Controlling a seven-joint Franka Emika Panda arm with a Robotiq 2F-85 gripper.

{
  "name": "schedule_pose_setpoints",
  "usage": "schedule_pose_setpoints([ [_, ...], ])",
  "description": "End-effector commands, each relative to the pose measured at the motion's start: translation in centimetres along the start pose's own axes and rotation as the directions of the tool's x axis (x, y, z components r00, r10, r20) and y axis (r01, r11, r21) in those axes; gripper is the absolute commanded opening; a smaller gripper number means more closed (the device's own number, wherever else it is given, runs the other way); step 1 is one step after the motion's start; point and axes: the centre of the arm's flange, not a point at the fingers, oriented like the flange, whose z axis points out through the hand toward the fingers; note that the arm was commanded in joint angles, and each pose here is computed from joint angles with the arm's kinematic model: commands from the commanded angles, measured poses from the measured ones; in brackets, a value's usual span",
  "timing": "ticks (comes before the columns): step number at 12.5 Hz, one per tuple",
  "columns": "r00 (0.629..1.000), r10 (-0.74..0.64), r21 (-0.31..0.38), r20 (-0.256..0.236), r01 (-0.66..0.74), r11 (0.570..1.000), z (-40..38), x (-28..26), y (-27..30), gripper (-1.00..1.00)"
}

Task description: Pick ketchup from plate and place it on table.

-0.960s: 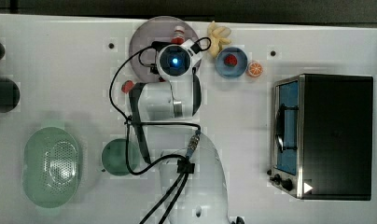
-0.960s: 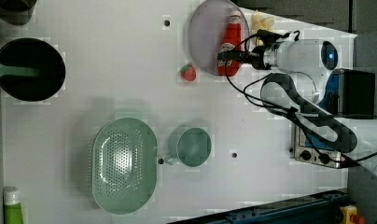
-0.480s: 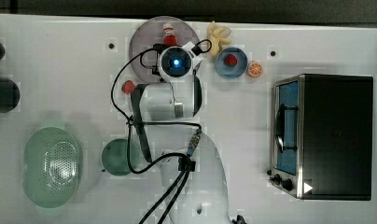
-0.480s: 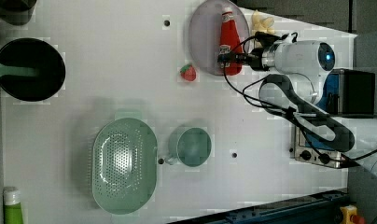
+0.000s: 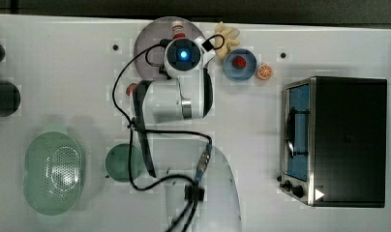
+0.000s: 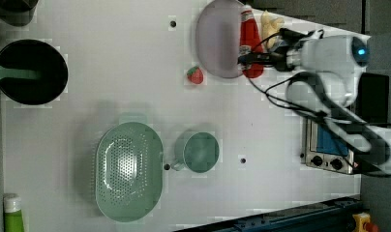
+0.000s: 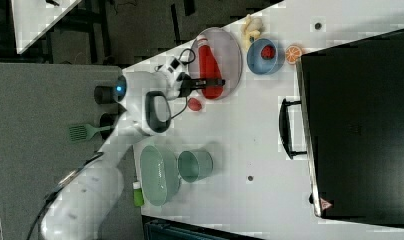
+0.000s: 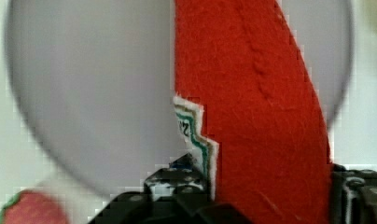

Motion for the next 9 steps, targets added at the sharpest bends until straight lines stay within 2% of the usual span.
schedule_pose_setpoints([
  [1, 0.994, 0.044, 0.011, -0.096, -0.043, 0.999, -14.0, 1.8, 0.3, 0.3],
  [5, 0.994, 0.107, -0.024, -0.024, -0.108, 0.994, -21.5, -2.6, 3.1, 0.3],
  [7, 0.989, 0.146, -0.022, -0.018, -0.147, 0.989, -22.7, -5.4, 4.7, 0.3],
  [9, 0.983, 0.181, -0.035, 0.015, -0.18, 0.983, -22.0, -9.0, 6.3, 0.3],
])
